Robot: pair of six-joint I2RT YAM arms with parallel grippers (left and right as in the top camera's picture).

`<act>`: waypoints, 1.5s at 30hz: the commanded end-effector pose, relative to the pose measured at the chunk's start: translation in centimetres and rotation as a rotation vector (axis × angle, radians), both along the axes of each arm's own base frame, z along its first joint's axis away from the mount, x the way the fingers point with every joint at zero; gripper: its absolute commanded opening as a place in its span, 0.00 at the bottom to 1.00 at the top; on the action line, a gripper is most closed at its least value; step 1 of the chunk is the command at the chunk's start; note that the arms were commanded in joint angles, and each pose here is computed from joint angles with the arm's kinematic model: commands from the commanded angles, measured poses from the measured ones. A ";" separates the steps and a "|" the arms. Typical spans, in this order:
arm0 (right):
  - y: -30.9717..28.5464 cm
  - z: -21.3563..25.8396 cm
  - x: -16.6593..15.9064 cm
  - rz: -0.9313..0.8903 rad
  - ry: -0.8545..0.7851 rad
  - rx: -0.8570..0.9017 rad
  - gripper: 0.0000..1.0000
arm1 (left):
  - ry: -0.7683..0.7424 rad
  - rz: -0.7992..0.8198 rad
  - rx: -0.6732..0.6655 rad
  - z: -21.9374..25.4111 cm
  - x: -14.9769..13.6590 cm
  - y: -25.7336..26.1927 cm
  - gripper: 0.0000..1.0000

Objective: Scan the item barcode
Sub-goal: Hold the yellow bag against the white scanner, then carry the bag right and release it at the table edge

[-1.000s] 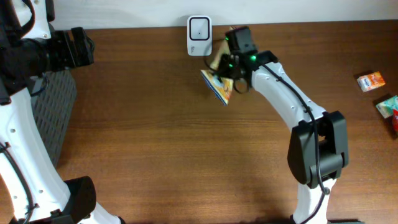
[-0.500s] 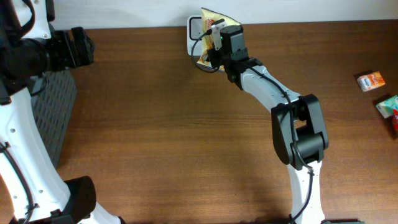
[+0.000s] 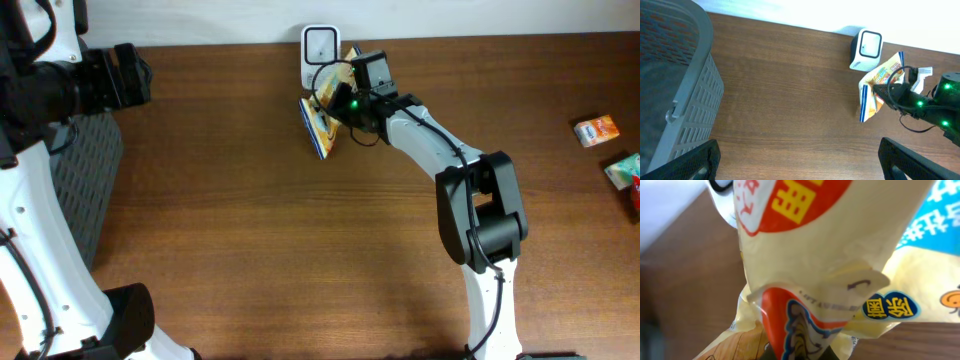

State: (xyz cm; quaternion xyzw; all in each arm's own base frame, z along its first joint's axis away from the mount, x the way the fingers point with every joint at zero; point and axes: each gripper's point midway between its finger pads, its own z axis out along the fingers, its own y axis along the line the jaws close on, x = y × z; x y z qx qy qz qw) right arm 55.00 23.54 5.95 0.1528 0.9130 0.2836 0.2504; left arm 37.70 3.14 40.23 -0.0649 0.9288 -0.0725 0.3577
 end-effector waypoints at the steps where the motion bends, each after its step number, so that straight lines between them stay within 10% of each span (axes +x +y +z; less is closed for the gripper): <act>1: -1.0 3.0 0.9 0.123 -0.114 -0.212 0.04 | -0.011 -0.012 0.005 0.3 -0.1 -0.1 0.99; 5: 0.9 9.6 2.6 0.251 -0.312 -0.340 0.04 | -0.011 -0.012 0.005 0.3 -0.1 -0.1 0.99; 10: 2.9 7.1 4.6 0.279 -0.391 -0.352 0.04 | -0.011 -0.012 0.005 0.3 -0.1 -0.1 0.99; 23: -0.8 3.5 3.7 0.288 -0.259 -0.480 0.04 | -0.011 -0.012 0.005 0.3 -0.1 -0.1 0.99; 28: -3.0 8.7 5.0 0.235 -0.276 -0.439 0.04 | -0.011 -0.012 0.005 0.3 -0.1 -0.1 0.99; 33: -20.5 19.2 3.2 -0.033 -0.158 -0.469 0.04 | -0.011 -0.012 0.005 0.3 -0.1 -0.1 0.99; 42: -48.7 5.3 -14.7 -0.530 0.592 -0.315 0.04 | -0.011 -0.012 0.005 0.3 -0.1 -0.1 0.99; 45: -53.9 3.4 -18.0 -0.620 0.644 -0.392 0.63 | -0.011 -0.012 0.005 0.3 -0.1 -0.1 0.99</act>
